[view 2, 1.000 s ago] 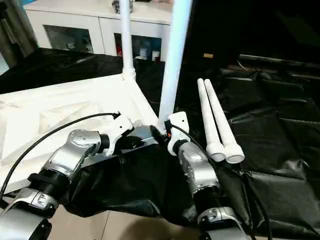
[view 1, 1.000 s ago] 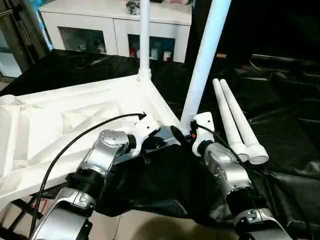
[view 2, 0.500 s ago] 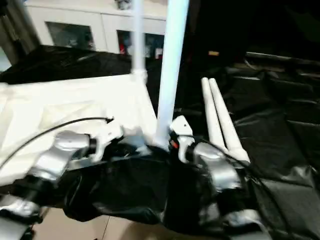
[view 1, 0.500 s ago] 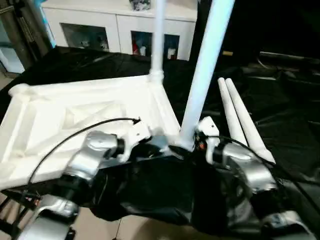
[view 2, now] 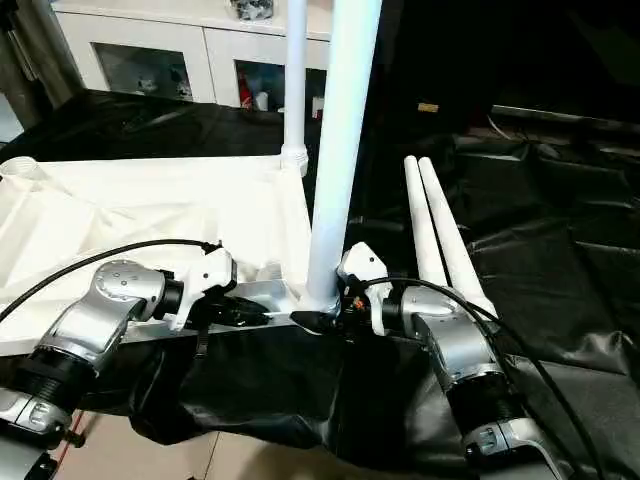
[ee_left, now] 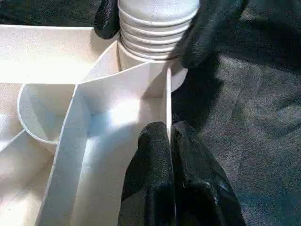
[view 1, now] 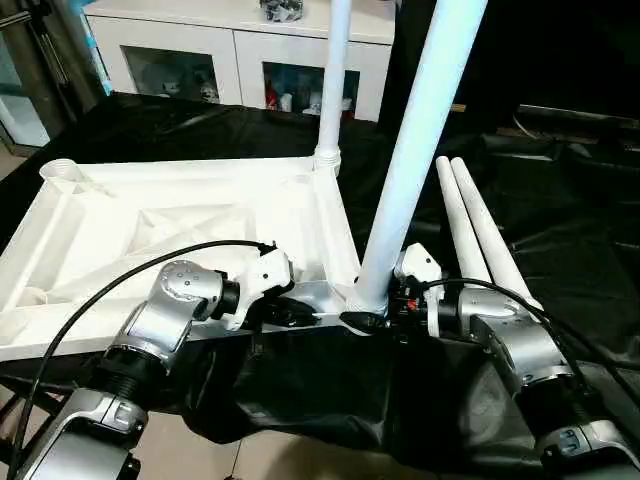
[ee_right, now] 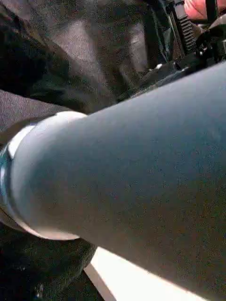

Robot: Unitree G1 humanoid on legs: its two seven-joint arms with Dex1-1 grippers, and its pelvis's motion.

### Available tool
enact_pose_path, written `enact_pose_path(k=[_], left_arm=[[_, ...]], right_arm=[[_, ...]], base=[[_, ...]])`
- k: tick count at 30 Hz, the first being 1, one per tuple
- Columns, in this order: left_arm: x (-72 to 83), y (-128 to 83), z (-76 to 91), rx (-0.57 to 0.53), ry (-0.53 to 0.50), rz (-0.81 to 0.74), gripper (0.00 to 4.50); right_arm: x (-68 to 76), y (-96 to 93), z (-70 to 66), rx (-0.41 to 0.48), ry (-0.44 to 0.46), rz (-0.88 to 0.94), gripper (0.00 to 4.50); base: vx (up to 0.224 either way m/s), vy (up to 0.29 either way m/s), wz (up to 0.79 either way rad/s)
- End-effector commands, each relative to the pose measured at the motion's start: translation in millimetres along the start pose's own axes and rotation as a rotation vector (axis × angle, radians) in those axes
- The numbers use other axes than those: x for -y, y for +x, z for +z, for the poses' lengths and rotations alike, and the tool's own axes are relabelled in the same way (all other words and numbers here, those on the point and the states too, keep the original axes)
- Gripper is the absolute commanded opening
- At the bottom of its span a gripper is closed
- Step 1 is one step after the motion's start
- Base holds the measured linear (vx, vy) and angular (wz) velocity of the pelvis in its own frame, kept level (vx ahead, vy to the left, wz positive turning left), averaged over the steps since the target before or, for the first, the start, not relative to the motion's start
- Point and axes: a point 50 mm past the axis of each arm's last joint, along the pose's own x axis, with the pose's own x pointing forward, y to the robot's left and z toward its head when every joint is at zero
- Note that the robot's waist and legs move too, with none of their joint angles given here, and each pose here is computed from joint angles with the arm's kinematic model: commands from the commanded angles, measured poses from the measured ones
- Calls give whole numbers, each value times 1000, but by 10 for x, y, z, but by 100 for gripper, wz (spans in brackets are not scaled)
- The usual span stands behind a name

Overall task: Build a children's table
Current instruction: Rotate leg to tighten

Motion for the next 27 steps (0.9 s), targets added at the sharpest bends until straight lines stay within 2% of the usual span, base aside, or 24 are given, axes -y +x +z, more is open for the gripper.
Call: enact_pose_path(k=[1, 8, 11, 12, 13, 14, 17, 18, 19, 20, 21, 22, 24, 27], left_arm=[[-45, 51, 107, 40, 20, 22, 0], [-107, 157, 175, 84, -26, 113, 0], [-165, 262, 250, 113, -63, 200, 0], [-169, 270, 256, 115, -66, 207, 0], [-203, 341, 310, 129, -88, 262, 0], [-212, 358, 324, 133, -94, 275, 0], [-237, 468, 408, 156, -122, 328, 0], [-237, 468, 408, 156, -122, 328, 0], [-226, 515, 447, 169, -122, 326, 0], [-204, 569, 493, 182, -116, 315, 0], [-199, 580, 502, 184, -113, 313, 0], [-199, 580, 502, 184, -113, 313, 0], [-155, 602, 518, 190, -87, 271, 0], [-116, 582, 496, 190, -66, 227, 0]], right_arm=[[-55, 99, -81, -23, 19, 2, 318], [-8, 229, -173, 3, 74, -205, 280], [27, 380, -196, 31, 167, -388, 277], [33, 390, -198, 30, 173, -405, 276], [75, 467, -221, 12, 219, -546, 276], [84, 484, -226, 7, 228, -580, 276], [105, 602, -238, 26, 362, -728, 276], [105, 602, -238, 26, 362, -728, 276], [63, 680, -191, 44, 350, -693, 276], [-2, 768, -115, 75, 309, -614, 310], [-18, 786, -97, 82, 297, -595, 310], [-18, 786, -97, 82, 297, -595, 345], [-54, 809, -48, 112, 279, -531, 351], [-55, 791, -27, 113, 248, -488, 390]], base=[[0, 0, 0], [0, 0, 0], [0, 0, 0], [0, 0, 0], [0, 0, 0], [0, 0, 0], [0, 0, 0], [0, 0, 0], [0, 0, 0], [0, 0, 0], [0, 0, 0], [0, 0, 0], [0, 0, 0], [0, 0, 0]])
